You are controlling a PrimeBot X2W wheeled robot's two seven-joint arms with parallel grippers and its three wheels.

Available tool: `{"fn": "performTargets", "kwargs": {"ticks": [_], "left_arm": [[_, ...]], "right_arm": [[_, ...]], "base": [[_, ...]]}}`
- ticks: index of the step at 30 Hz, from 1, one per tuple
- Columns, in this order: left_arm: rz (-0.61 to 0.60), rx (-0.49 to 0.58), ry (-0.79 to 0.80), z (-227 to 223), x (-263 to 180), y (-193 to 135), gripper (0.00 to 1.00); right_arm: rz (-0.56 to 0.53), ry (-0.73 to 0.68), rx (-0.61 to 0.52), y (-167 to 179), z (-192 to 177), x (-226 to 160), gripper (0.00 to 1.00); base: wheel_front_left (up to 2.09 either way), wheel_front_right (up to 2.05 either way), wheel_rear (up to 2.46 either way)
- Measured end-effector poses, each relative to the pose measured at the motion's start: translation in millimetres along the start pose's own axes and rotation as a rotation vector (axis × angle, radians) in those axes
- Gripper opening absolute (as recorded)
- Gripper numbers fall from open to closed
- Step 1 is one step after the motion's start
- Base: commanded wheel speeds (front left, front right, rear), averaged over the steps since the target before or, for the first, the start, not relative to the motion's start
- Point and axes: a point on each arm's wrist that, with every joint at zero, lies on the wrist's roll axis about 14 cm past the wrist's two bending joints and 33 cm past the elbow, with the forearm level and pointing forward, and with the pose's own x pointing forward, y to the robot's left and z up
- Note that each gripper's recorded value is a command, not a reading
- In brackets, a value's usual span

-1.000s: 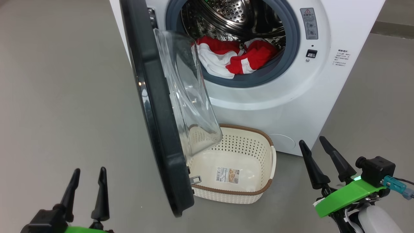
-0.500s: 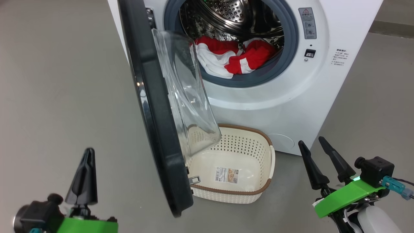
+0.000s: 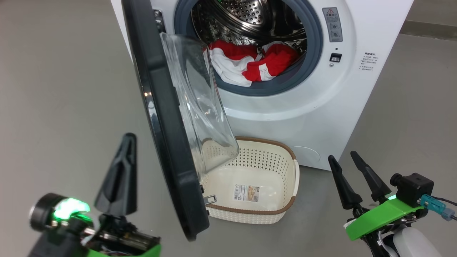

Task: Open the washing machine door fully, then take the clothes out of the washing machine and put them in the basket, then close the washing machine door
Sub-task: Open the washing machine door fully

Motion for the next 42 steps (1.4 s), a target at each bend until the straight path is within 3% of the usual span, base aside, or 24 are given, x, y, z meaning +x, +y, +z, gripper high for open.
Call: {"fn": "performTargets", "kwargs": {"ticks": [7, 14, 31, 42], "left_arm": [[-0.129, -0.124, 0.032, -11, -1, -49, 0.00], [-0.191, -0.254, 0.197, -55, -15, -81, 0.00], [-0.150, -0.364, 0.499, -138, -58, -87, 0.00], [-0.100, -0.355, 0.522, -149, -62, -74, 0.00]], "right_arm": [[-0.010, 0.000, 0.003, -2, -1, -2, 1.00], [-0.023, 0.007, 0.006, -7, -3, -5, 1.00], [-0.038, 0.019, 0.005, -12, -7, -11, 1.00], [-0.024, 0.031, 0.008, -8, -11, -8, 1.00]], "base": [[0.00, 0.00, 0.00], [0.00, 0.00, 0.00], [0.00, 0.00, 0.00], [0.00, 0.00, 0.00]]}}
